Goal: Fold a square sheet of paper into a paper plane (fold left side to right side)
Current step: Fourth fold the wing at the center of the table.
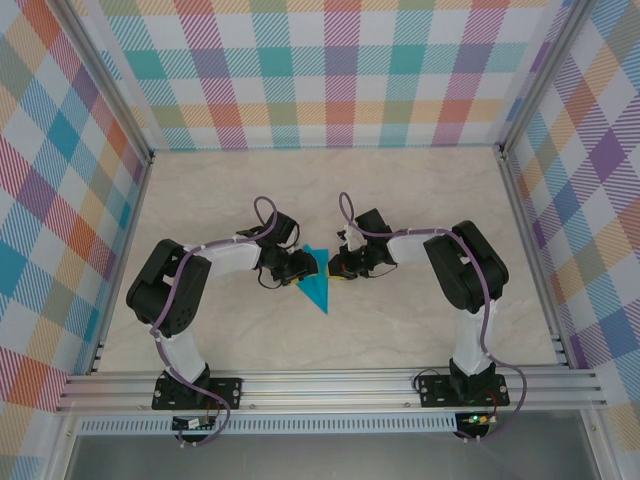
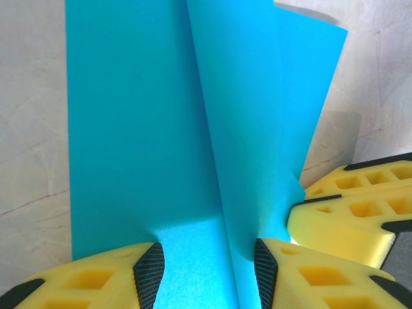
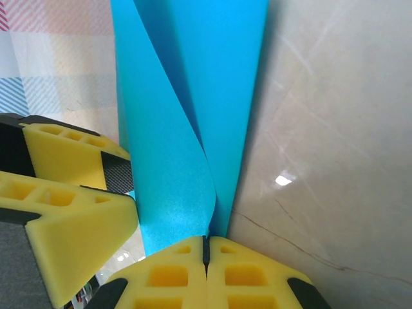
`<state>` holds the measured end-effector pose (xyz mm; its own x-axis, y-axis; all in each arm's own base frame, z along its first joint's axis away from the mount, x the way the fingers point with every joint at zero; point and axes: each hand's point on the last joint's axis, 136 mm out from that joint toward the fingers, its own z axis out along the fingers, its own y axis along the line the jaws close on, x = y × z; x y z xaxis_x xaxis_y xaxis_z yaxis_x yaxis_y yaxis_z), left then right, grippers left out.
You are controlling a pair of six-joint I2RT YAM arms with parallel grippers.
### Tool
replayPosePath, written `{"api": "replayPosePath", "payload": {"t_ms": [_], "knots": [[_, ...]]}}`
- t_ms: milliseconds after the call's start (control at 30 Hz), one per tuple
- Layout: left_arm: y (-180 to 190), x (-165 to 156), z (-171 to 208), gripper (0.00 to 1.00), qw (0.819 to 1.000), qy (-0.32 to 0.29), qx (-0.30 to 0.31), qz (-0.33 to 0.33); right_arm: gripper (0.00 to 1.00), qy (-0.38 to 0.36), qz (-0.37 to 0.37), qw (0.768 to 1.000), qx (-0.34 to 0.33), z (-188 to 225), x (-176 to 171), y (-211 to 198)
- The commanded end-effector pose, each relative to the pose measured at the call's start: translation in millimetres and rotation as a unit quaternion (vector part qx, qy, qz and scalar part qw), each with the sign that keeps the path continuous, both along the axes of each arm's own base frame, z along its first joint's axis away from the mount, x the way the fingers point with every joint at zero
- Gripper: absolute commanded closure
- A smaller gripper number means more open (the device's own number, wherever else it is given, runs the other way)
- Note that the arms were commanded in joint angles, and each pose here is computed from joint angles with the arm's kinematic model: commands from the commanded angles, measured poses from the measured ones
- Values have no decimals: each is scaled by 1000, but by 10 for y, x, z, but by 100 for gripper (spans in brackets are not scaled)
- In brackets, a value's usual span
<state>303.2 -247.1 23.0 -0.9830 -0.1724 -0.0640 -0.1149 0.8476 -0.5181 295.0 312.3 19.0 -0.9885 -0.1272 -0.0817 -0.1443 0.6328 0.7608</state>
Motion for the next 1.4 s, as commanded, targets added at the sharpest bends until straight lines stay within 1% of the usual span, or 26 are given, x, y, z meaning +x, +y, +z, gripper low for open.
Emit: {"api": "replayPosePath", "payload": {"t_ms": [0, 400, 700, 867, 1000, 1167, 1367], "knots": [[287, -245, -400, 53, 995, 44, 87, -1, 96, -17, 13, 1000, -4, 72, 29, 36], [285, -240, -399, 53, 995, 43, 87, -2, 95, -21, 13, 1000, -5, 84, 74, 55], [282, -236, -389, 53, 995, 41, 86, -3, 95, 0, 15, 999, -29, -66, -7, -20], [274, -236, -372, 53, 996, 41, 83, -2, 95, 15, 16, 998, -55, -190, -48, -71], [252, -212, -310, 53, 996, 33, 77, -4, 95, 18, 19, 998, -64, -229, -69, -83], [254, -209, -303, 53, 996, 33, 78, -4, 95, 11, 24, 998, -53, -182, -61, -12], [264, -224, -346, 53, 996, 37, 80, -4, 95, -15, 27, 999, -33, 5, -26, 38]]}}
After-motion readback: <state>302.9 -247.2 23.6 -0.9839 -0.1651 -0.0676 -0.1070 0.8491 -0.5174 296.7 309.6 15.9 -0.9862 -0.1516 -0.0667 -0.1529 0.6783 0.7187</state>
